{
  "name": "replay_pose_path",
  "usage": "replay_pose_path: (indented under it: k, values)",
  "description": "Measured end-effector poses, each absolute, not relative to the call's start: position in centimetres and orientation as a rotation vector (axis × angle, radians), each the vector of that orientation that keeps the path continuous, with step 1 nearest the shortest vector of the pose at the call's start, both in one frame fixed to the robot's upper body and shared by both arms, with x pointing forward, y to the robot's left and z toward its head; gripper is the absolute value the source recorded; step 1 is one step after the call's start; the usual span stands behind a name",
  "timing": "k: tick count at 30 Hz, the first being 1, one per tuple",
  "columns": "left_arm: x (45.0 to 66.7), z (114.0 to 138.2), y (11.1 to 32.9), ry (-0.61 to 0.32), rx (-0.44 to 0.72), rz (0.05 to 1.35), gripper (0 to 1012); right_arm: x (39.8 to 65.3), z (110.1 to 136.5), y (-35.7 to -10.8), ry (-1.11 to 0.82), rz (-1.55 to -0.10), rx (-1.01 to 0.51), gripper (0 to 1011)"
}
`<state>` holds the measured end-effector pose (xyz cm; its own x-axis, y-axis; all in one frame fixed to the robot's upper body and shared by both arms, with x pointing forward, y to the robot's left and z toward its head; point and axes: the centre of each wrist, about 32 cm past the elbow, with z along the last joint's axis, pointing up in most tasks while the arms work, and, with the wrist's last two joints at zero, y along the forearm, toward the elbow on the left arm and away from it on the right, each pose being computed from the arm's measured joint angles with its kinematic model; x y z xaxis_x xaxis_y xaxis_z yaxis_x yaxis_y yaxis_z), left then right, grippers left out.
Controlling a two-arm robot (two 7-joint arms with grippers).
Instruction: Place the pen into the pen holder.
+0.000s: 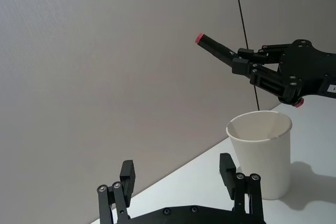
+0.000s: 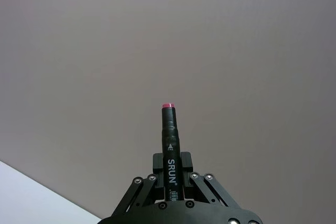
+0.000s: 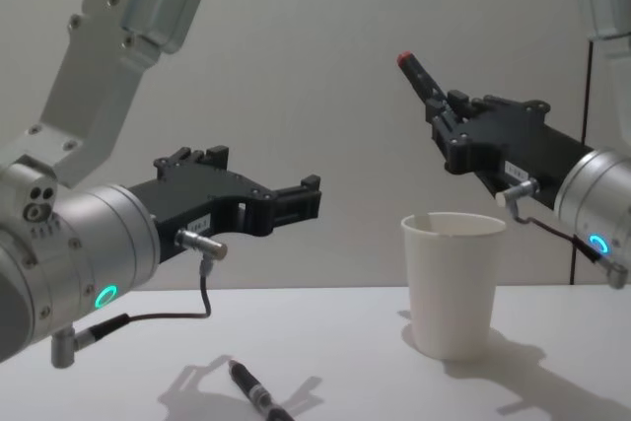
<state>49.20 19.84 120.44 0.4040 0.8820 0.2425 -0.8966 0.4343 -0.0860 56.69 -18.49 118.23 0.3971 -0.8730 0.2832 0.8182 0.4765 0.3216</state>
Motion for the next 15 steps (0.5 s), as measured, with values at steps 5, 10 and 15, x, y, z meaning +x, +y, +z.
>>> replay_pose_path:
  k: [5, 10, 15]
  values:
    - [49.2, 120.4, 19.8, -0.268, 0.061, 1.124, 1001, 57.1, 117.9, -18.4, -0.462, -1.075, 0.146, 179]
    - [49.2, 120.4, 19.8, -0.268, 0.061, 1.124, 1001, 57.6, 117.5, -18.4, -0.474, -1.076, 0.152, 179]
    - [49.2, 120.4, 19.8, -0.268, 0.061, 1.124, 1001, 58.0, 117.3, -18.3, -0.479, -1.076, 0.157, 179]
